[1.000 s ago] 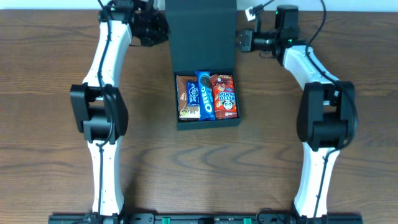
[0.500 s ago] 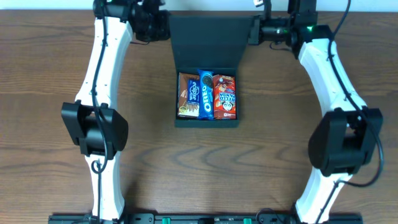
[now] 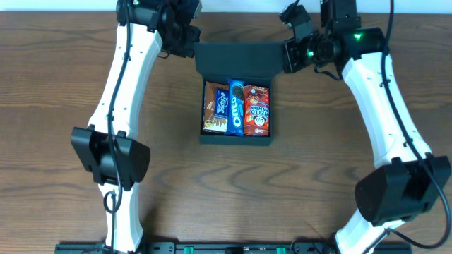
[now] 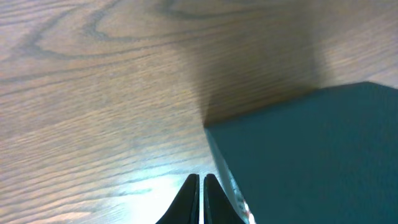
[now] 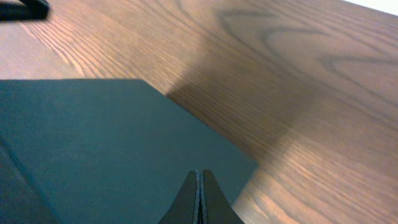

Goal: Pack container
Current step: 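Lift the lid forward with both grippers over the box, then lower the lid shut onto the box with both grippers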

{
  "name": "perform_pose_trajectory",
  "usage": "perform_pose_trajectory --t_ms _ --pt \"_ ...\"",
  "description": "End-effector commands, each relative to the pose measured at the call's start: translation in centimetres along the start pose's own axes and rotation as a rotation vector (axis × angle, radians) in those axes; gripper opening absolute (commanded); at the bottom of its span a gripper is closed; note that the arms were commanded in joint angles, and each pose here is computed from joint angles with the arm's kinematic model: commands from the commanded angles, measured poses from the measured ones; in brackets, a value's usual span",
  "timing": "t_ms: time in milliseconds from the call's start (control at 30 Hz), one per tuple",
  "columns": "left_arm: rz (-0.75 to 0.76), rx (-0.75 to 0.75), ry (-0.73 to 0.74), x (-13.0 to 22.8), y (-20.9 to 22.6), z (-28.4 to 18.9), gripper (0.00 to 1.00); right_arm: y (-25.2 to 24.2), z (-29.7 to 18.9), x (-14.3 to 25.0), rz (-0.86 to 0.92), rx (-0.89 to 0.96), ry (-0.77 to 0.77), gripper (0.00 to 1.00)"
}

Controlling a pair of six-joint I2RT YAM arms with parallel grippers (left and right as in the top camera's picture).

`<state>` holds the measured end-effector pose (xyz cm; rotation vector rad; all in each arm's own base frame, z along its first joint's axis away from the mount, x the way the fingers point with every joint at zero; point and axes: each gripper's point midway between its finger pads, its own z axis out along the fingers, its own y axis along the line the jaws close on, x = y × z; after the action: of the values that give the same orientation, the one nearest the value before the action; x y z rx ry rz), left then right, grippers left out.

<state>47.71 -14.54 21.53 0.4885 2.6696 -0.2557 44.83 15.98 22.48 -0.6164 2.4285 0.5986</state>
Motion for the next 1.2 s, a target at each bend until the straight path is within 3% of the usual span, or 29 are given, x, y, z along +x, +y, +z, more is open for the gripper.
perform_pose_trajectory --t_ms 0,767,1033,1167 --pt "0.085 -0.007 -0.043 -0.4 -1.1 -2.7 0.06 1.0 -0.8 0.0 -0.071 0.039 0.012 0.01" --pt "0.128 -0.03 -0.025 0.2 -0.9 -3.3 0.06 0.7 -8.4 1.3 -0.105 0.072 -0.022 0.01" --pt "0.118 0.188 0.003 1.2 -4.5 -2.5 0.06 2.2 -9.1 3.1 -0.079 0.015 0.036 0.01" --pt "0.15 0.214 0.062 2.7 -5.2 -1.0 0.06 3.5 -10.9 3.8 -0.082 0.015 0.033 0.02"
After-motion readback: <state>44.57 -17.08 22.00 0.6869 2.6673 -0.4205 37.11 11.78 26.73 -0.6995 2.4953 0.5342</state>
